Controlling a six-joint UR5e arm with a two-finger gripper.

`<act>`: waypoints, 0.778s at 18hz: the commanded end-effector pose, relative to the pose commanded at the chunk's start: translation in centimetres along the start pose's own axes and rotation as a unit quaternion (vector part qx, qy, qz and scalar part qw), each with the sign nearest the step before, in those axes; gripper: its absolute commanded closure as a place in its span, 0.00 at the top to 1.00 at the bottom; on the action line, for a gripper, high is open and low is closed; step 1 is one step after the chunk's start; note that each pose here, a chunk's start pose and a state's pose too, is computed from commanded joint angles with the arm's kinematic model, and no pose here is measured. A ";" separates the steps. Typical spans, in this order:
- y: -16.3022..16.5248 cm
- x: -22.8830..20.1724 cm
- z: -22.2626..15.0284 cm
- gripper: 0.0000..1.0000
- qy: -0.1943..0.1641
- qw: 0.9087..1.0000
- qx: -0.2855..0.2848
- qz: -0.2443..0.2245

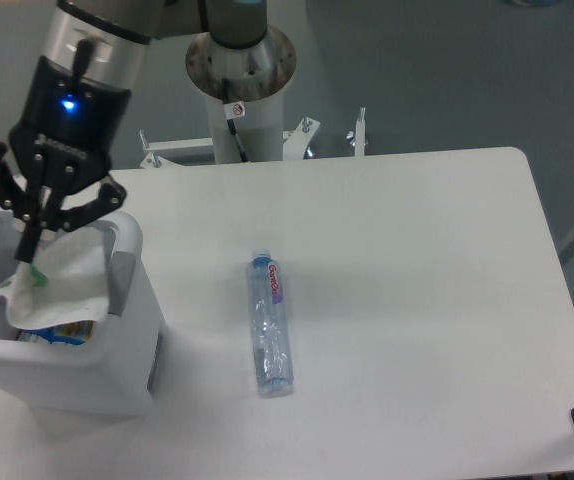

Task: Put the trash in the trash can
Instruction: 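Open the gripper to drop the wrapper into the bin, then move the gripper back over the clear water bottle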

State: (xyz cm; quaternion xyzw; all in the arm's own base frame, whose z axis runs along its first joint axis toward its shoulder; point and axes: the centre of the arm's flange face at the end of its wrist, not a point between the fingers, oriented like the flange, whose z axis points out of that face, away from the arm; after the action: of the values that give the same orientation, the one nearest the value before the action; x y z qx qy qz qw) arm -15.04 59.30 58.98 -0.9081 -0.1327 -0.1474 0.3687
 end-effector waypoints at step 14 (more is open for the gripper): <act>0.2 -19.3 1.3 1.00 -0.066 0.997 -0.013 -0.045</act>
State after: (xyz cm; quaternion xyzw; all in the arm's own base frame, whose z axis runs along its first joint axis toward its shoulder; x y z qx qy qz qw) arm -32.48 57.53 50.86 -0.9136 -0.1954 -0.1056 0.3407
